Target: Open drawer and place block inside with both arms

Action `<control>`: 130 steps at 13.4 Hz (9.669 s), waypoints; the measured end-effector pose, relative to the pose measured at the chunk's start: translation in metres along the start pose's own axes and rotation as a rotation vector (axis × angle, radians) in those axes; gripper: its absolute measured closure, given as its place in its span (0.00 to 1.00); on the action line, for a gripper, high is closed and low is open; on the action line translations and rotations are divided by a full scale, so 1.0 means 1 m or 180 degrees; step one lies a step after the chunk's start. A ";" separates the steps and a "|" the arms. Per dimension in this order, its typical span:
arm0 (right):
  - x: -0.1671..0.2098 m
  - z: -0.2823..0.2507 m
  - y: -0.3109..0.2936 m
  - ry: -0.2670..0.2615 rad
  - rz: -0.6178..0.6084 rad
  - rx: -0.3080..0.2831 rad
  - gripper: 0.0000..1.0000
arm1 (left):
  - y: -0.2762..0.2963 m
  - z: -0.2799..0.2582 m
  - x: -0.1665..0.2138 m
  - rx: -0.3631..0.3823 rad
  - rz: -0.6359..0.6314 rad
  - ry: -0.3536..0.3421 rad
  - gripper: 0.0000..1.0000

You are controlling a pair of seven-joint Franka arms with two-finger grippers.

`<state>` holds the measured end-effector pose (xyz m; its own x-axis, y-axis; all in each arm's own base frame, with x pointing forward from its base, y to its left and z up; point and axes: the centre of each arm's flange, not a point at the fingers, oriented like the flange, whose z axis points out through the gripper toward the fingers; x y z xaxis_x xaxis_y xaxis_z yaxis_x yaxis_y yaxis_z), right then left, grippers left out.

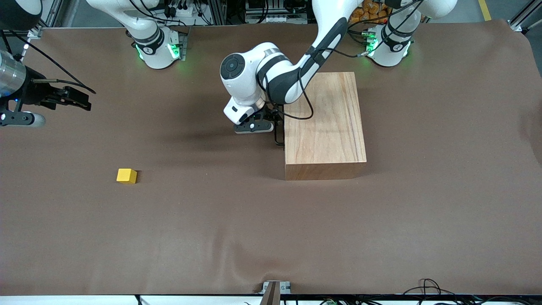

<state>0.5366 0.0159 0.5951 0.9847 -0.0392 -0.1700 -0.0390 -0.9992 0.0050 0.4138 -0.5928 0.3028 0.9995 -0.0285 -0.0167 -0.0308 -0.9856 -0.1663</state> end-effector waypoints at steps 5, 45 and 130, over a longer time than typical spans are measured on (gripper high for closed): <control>0.000 0.001 0.000 -0.0005 -0.0001 -0.0001 0.00 | 0.013 -0.005 -0.007 -0.0174 -0.0008 0.0100 0.00; 0.023 0.026 -0.005 0.0052 -0.0011 -0.0008 0.00 | 0.096 -0.047 -0.068 -0.1481 -0.0092 0.0314 0.00; -0.026 0.177 -0.446 0.0141 -0.0449 0.0273 0.44 | -0.609 -0.228 0.114 -0.0514 0.0064 -0.0046 0.00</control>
<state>0.4981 0.4626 0.4231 0.9878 0.0996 -0.1194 0.0878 -0.9911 -0.1002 0.5494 -0.0342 0.6272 0.9983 -0.0472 -0.0329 -0.0474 -0.9989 -0.0051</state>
